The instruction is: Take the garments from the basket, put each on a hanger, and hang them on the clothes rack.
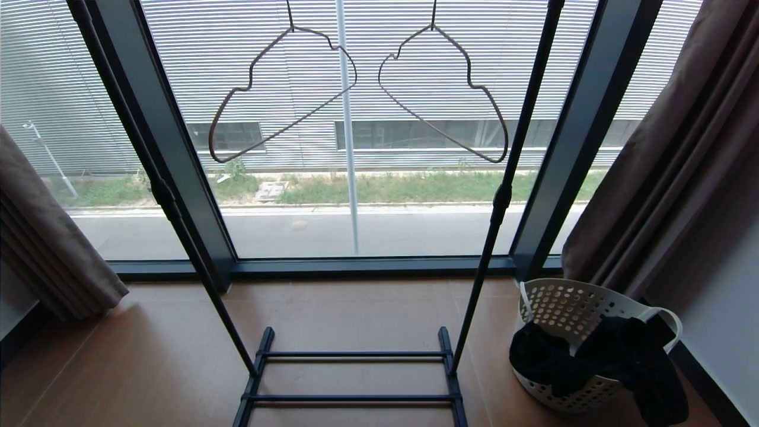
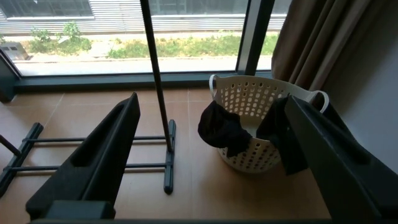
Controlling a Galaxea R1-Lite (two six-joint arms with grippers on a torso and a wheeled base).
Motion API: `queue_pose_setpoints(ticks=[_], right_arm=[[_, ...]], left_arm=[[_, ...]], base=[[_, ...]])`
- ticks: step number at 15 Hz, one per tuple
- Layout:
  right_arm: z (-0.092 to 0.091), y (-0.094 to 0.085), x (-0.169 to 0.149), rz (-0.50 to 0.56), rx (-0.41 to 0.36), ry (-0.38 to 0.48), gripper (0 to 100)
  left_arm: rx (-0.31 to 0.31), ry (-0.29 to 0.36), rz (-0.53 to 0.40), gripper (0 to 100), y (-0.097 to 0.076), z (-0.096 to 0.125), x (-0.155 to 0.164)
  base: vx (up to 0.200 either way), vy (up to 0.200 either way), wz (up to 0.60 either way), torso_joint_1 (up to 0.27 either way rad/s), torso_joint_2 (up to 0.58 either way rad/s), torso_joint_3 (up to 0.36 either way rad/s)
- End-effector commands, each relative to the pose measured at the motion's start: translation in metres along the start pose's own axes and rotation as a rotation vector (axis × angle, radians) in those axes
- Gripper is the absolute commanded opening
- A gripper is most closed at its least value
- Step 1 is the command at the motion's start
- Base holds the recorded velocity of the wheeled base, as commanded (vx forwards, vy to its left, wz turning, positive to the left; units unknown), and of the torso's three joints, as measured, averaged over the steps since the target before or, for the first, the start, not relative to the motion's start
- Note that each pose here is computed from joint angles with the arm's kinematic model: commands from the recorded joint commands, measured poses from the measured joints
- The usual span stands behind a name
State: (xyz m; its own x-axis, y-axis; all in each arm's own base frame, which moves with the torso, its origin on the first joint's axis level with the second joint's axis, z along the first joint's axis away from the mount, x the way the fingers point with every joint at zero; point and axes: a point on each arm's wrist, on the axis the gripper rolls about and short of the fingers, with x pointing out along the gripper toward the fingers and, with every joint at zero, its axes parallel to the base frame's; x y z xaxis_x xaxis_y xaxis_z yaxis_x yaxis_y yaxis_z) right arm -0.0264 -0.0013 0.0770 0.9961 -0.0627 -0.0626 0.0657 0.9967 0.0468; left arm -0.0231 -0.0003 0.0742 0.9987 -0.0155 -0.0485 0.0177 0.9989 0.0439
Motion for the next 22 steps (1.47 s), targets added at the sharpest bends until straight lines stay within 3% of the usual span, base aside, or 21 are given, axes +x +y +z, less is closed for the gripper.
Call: queue_pose_setpoints(ticks=[1,7,14,16,22], right_arm=[[0.0002,0.0000,0.0001,0.000,0.000,0.000,100],[0.0002,0.0000,0.0001,0.000,0.000,0.000,100],[0.0002,0.0000,0.0001,0.001,0.000,0.000,100],[0.0002,0.0000,0.0001,0.001,0.000,0.000,100],[0.0002,0.0000,0.0001,0.001,0.000,0.000,100]], left_arm=[[-0.002,0.001,0.000,100,0.0000,0.0002,0.0001],[-0.002,0.002,0.000,100,0.0000,0.0000,0.0001],[-0.002,0.002,0.000,100,0.0000,0.0000,0.0001],[-0.002,0.002,0.000,100,0.0000,0.0000,0.0001],[-0.002,0.002,0.000,100,0.0000,0.0000,0.0001]], base=[[0.000,0.000,0.00,-0.080,0.47,0.378],[0.000,0.000,0.00,-0.041,0.40,0.353],[0.000,0.000,-0.60,0.000,0.04,0.038],[0.000,0.000,0.00,0.000,0.00,0.000],[0.000,-0.200,0.00,0.006,0.01,0.004]])
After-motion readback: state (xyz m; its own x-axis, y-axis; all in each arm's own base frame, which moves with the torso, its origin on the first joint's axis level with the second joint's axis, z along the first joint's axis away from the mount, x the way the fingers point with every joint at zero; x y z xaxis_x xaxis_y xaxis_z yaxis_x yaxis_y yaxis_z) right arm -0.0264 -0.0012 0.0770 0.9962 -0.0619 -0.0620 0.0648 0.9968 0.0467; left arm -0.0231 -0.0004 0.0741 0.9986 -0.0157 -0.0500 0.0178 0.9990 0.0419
